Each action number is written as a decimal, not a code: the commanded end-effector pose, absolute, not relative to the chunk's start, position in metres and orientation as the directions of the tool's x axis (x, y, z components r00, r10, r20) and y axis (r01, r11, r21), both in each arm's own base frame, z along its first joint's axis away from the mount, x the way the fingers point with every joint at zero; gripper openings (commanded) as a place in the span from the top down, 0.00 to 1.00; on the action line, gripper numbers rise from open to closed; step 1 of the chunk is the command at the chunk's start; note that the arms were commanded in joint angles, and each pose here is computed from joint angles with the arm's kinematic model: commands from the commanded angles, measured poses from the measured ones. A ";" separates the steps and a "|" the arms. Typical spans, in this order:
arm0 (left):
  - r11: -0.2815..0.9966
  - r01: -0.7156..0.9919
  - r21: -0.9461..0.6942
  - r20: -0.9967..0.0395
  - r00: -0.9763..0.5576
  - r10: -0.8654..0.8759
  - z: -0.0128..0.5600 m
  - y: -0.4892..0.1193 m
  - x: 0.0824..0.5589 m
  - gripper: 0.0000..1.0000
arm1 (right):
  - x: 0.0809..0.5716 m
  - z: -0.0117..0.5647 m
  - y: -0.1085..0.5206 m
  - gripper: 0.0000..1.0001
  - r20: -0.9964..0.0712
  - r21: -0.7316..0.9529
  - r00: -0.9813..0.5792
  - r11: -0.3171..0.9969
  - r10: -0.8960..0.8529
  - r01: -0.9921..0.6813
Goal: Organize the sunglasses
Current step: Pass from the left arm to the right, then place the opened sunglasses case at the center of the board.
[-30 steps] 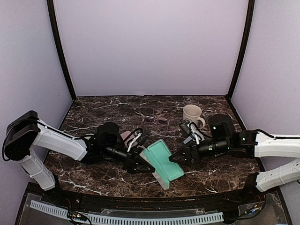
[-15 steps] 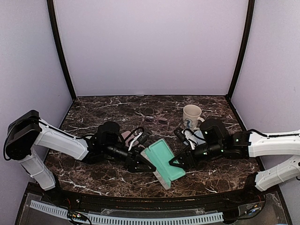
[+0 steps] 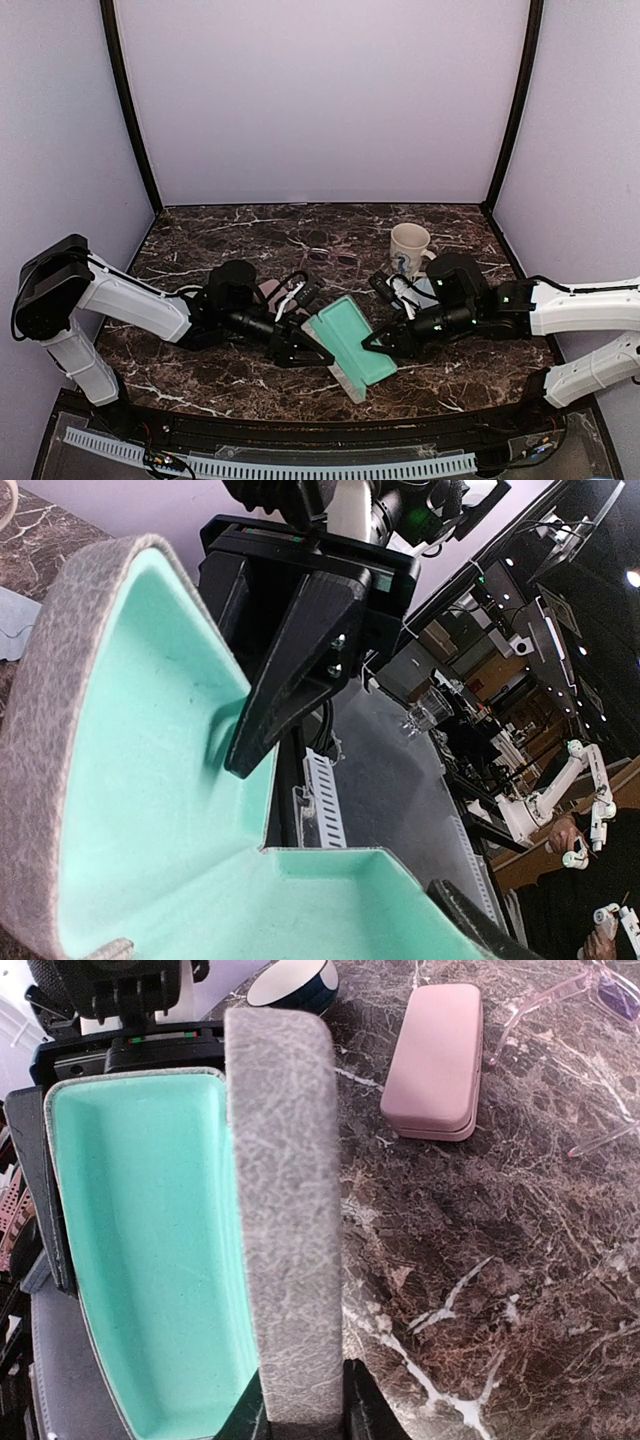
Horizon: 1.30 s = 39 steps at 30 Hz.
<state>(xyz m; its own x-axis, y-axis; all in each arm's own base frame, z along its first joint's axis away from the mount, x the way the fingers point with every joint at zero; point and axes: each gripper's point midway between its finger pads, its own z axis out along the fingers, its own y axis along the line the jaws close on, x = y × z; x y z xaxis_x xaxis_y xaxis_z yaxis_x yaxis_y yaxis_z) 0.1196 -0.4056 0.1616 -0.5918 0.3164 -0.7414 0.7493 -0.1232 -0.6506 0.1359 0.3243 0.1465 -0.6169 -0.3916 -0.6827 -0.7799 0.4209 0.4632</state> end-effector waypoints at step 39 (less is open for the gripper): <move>0.526 0.694 -0.491 -0.788 -0.611 0.070 0.155 -0.304 0.190 0.10 | 0.185 0.158 0.311 1.00 -0.668 0.070 -0.426 0.518 -0.610 -0.852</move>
